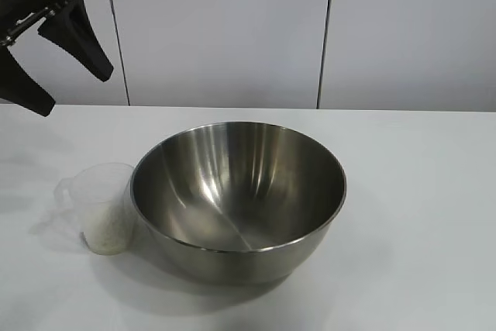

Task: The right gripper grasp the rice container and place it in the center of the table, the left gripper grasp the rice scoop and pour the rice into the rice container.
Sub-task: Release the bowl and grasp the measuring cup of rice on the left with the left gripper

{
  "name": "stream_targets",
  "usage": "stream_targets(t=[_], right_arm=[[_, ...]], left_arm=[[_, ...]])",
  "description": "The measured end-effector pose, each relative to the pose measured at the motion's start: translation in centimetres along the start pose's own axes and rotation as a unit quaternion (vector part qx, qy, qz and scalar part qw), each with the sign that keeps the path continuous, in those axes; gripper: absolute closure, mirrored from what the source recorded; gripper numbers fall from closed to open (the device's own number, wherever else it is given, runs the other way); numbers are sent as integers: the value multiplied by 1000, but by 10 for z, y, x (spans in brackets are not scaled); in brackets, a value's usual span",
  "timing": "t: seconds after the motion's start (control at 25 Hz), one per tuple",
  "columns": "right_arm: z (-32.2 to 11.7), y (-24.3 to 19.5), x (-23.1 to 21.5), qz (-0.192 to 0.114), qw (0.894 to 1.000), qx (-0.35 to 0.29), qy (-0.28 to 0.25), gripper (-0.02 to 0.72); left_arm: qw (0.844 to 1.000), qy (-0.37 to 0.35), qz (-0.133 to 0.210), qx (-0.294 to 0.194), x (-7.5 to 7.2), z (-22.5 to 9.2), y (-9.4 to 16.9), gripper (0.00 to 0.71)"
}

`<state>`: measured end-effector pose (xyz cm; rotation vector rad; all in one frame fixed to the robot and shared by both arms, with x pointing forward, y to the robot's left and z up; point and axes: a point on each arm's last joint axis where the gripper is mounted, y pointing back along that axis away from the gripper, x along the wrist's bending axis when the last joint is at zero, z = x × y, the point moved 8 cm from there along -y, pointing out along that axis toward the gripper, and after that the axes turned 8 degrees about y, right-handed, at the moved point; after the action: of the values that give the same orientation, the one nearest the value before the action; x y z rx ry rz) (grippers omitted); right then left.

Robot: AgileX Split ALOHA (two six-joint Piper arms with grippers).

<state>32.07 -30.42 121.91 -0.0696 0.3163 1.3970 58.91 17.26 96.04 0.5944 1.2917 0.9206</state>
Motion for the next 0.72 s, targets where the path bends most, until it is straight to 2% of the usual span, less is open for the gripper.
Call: stream_targets(t=[0.16, 0.36, 0.52, 0.72], right_arm=[[-50, 20, 14, -7, 1000, 4, 8, 237], [-127, 6, 33, 4, 998, 55, -33, 237], [-180, -10, 46, 19, 992, 120, -44, 237], [-192, -13, 51, 47, 989, 139, -33, 237]], left_arm=[[1000, 0, 0, 0, 0, 0, 0, 144], [1000, 0, 0, 0, 0, 0, 0, 144], [1000, 0, 0, 0, 0, 0, 0, 144], [1000, 0, 0, 0, 0, 0, 0, 144]])
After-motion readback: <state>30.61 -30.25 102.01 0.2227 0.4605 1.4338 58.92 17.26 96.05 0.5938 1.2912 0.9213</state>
